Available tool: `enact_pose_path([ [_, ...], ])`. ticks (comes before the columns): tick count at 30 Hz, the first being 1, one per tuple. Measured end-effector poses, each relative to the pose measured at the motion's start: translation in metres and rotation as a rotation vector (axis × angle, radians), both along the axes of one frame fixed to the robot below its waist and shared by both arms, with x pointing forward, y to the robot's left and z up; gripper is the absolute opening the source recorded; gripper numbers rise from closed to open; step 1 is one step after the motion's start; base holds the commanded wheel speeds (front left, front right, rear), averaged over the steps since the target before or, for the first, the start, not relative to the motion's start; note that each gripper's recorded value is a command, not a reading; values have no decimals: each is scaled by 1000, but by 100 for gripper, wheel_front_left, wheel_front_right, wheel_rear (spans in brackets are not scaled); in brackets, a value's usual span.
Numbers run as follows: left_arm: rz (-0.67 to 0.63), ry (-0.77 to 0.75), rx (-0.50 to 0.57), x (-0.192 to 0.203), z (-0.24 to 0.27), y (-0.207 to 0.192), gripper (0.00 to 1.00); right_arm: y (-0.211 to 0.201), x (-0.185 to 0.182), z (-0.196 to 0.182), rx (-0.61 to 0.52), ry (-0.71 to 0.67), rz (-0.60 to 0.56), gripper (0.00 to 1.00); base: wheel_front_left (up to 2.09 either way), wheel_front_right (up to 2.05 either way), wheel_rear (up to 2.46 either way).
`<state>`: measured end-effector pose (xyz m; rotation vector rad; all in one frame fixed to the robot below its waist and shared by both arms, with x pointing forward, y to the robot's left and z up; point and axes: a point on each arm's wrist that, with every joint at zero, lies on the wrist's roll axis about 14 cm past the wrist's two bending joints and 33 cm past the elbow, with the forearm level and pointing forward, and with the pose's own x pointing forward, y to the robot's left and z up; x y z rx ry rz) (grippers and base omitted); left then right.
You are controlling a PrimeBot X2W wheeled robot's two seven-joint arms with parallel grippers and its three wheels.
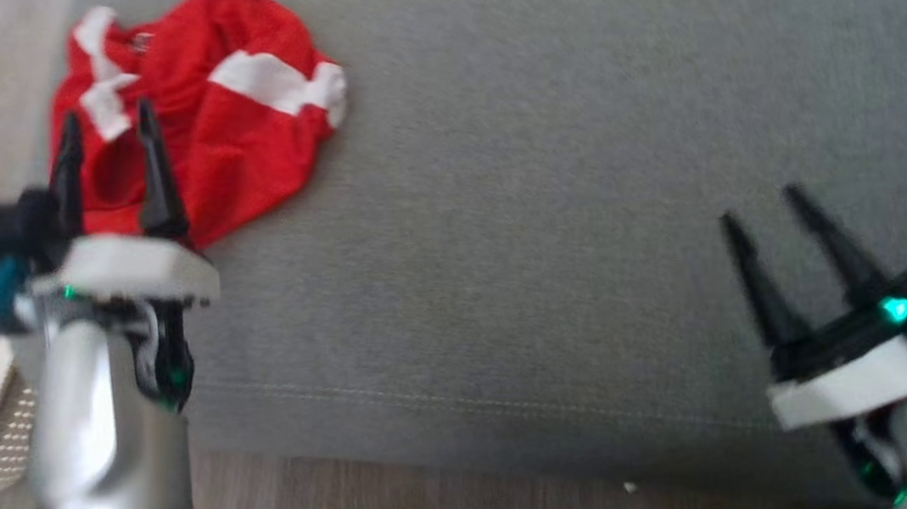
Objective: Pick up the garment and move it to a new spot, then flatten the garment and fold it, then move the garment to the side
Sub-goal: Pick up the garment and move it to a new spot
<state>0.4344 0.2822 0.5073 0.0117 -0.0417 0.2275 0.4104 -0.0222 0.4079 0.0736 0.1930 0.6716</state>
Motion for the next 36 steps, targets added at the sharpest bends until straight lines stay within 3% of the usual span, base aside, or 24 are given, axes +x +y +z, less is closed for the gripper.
enact_pose_path([
  [6, -51, 266, -115, 60, -69, -13, 100, -44, 17, -41, -118, 47, -104, 100, 0, 0, 0],
  [15, -91, 523, -196, 45, -153, -39, 100, -57, 14, -58, -124, 98, -172, 100, 0, 0, 0],
  [20, -109, 552, -176, 62, -159, -39, 100, -54, 15, -66, -115, 116, -171, 100, 0, 0, 0],
  [21, -113, 554, -166, 64, -160, -39, 30, -54, 16, -66, -115, 115, -173, 100, 0, 0, 0],
  [22, -115, 547, -159, 66, -159, -38, 0, -54, 17, -66, -115, 115, -174, 100, 0, 0, 0],
  [29, -122, 450, -104, 70, -134, -34, 0, -52, 20, -48, -92, 77, -193, 100, 0, 0, 0],
  [36, -172, 156, -2, 83, -43, -40, 0, -51, 20, -10, -30, 11, -245, 100, 0, 0, 0],
])
